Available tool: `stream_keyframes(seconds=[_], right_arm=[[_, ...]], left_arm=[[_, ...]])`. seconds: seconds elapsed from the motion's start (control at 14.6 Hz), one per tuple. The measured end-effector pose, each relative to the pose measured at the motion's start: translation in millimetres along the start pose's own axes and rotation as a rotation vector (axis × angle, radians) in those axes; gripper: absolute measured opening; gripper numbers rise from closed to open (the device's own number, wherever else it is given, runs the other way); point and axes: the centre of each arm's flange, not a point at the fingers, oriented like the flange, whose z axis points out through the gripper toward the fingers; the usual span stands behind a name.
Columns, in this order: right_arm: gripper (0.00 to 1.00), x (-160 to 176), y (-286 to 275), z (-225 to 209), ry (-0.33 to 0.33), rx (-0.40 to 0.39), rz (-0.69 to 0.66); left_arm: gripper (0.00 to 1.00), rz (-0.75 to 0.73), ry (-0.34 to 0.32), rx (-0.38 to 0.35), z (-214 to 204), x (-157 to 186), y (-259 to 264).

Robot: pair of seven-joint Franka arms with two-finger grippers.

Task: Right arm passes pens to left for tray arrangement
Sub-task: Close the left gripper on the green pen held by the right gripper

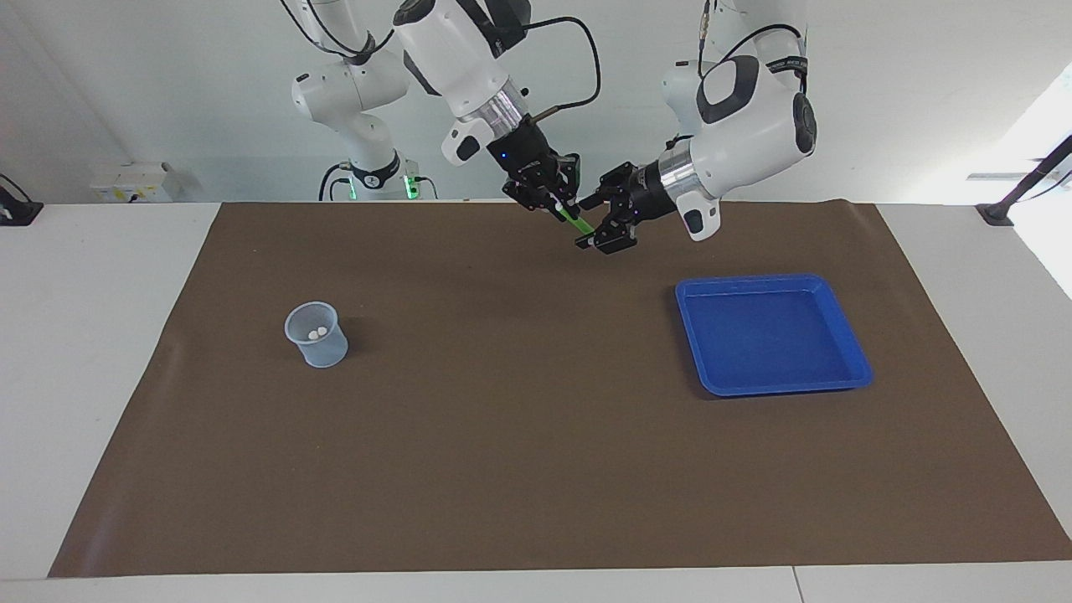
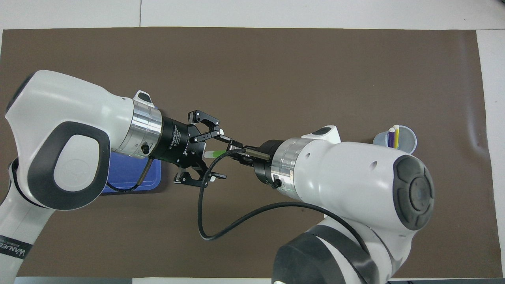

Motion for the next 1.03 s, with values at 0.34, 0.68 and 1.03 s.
stream_keyframes(seconds=[0.34, 0.68, 1.03], right_arm=[[0.21, 0.1, 0.2, 0.1, 0.000, 0.000, -0.001], [0.21, 0.0, 0.4, 0.1, 0.000, 0.000, -0.001], [0.21, -1.9, -0.8, -0.5, 0.000, 0.003, -0.004]], left_arm=[[0.54, 0.003, 0.001, -0.005, 0.2, 1.4, -0.2], [0.33, 0.006, 0.001, -0.009, -0.9, 2.4, 0.4], [0.18, 0.006, 0.001, -0.029, -3.9, 3.6, 2.3]])
